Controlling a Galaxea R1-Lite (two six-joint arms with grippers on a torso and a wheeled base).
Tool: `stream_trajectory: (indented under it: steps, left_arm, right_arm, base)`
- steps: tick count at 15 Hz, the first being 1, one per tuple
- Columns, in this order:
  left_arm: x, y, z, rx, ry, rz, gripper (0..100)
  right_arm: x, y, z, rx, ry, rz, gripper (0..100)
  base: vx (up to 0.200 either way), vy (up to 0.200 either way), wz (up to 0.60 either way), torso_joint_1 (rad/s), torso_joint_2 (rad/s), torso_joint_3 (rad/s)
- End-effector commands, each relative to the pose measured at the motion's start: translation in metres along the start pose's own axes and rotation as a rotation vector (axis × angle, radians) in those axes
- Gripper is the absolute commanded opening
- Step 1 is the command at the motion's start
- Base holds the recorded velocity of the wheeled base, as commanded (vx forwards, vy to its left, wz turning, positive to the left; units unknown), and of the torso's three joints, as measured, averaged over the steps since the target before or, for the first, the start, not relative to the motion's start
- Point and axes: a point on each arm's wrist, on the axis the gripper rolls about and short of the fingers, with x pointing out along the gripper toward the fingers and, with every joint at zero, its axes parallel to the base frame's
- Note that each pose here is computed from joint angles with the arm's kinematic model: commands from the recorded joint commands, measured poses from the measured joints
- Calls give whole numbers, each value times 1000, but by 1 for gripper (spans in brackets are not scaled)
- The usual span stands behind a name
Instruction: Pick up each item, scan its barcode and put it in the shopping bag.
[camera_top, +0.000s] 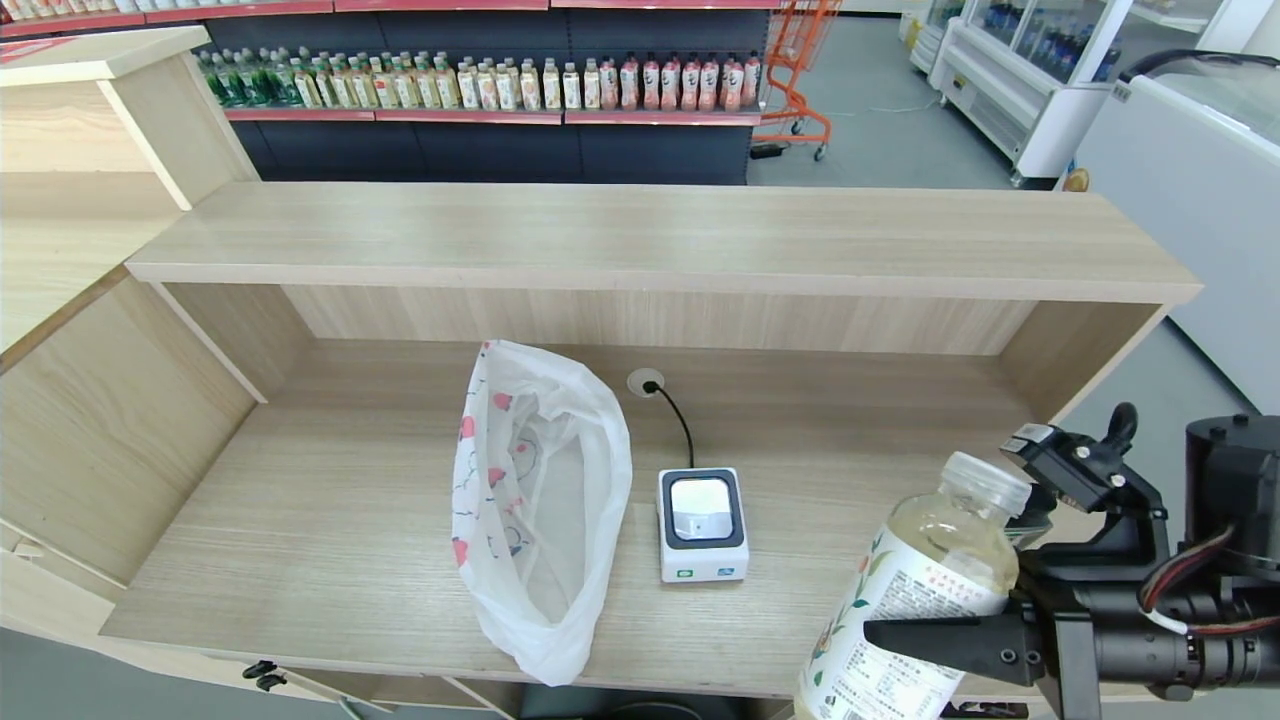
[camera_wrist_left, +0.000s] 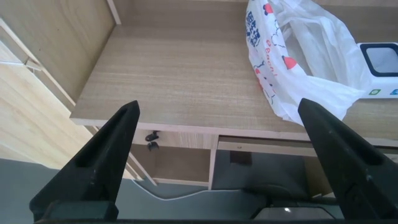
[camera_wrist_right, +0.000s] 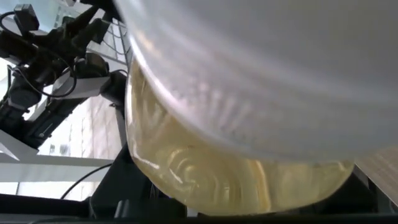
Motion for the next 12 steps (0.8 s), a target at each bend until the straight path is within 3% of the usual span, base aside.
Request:
stream_trajectory:
  steps: [1, 7, 12]
  left_arm:
    - [0, 0, 0, 0, 0, 2, 100]
    - [0, 0, 0, 0, 0, 0, 100]
    - [0, 0, 0, 0, 0, 0, 100]
  right_arm:
    - [-2, 5, 4, -19, -11, 6, 0]
    - [8, 13, 5, -37, 15, 59, 0]
    - [8, 12, 4, -36, 9, 16, 0]
  base:
    - [0, 0, 0, 0, 0, 0]
    - [0, 0, 0, 0, 0, 0]
    - [0, 0, 0, 0, 0, 0]
